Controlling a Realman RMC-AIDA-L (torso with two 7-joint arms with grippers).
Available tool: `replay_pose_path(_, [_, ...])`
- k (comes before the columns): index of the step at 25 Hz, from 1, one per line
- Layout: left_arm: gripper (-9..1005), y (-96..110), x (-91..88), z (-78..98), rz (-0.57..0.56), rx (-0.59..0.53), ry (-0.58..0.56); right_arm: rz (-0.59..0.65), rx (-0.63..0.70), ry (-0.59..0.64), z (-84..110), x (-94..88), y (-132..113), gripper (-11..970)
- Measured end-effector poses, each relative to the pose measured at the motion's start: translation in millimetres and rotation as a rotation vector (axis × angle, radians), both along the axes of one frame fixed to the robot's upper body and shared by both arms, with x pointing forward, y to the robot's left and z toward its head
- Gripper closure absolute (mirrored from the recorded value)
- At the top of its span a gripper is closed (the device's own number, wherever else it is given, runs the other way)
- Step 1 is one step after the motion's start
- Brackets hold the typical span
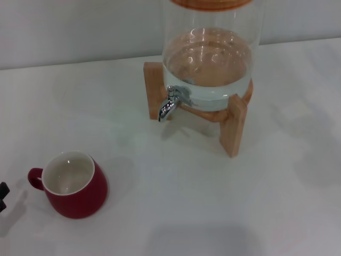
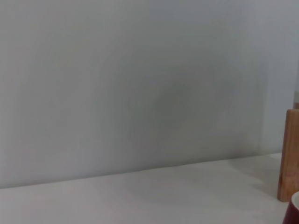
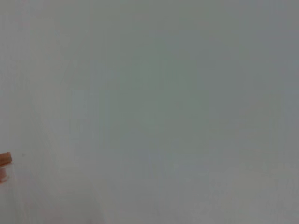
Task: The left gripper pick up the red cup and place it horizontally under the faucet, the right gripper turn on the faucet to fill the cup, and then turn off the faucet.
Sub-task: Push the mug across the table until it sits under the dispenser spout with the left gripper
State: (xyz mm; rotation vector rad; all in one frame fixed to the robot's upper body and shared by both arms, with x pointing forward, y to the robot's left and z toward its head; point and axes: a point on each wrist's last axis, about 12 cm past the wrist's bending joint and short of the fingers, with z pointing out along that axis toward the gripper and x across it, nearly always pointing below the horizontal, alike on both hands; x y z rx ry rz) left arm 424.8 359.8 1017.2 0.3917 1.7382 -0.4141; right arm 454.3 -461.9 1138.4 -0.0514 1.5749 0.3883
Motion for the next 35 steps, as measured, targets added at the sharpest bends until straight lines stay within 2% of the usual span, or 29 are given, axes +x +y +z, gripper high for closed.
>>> replay_pose_path(7, [138,-6,10.8,-3.7,-0.021,0.020,0.026,-0.006,0.010,-0.004,-0.9,-0.6,0,237])
replay_pose_path(35, [179,-16,23.8,-12.3,-0.056,0.058,0.084,-0.013,0.013,-0.014,0.0,-1.3,-2,237])
